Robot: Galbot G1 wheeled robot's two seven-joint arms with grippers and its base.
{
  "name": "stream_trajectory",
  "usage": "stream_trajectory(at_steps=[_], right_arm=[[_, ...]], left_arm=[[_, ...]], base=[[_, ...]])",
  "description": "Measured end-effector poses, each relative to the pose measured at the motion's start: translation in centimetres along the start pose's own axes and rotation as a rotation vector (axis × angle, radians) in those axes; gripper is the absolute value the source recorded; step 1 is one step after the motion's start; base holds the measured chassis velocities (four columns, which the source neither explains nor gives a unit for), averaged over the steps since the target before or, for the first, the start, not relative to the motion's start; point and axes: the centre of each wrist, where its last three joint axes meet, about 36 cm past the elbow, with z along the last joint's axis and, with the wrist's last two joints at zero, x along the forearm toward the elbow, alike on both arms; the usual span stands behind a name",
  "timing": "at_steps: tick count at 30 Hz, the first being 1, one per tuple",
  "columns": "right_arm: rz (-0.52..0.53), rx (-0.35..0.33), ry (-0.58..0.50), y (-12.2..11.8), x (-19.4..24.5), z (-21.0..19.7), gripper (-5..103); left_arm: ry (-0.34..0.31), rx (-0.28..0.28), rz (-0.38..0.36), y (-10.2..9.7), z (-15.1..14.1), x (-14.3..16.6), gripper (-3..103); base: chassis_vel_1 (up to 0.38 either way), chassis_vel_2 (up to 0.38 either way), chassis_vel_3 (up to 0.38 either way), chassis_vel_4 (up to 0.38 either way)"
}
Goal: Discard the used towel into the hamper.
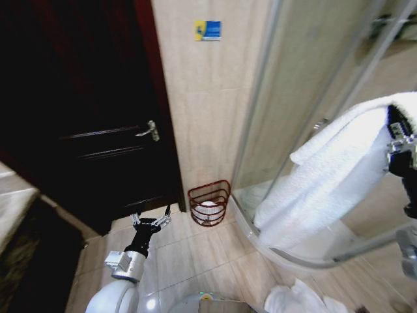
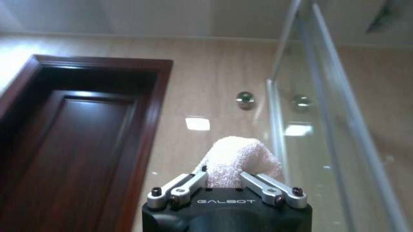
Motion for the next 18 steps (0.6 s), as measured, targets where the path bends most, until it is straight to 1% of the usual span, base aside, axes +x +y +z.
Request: stream_trajectory(at_steps=[13,18], right_arm=[[0.002,-0.002,-0.009,-0.6,-0.8,0.4,5],[0.008,-0.002,-0.014,-1.0,-1.3,0.6,5]], left_arm=[[0.0,0.0,0.0,0.0,0.0,0.0,100],[0.0,0.0,0.0,0.0,0.0,0.0,100]], base=[[0.12,0.118,0.113,0.117],[0.04,0.041,0.044,0.047]])
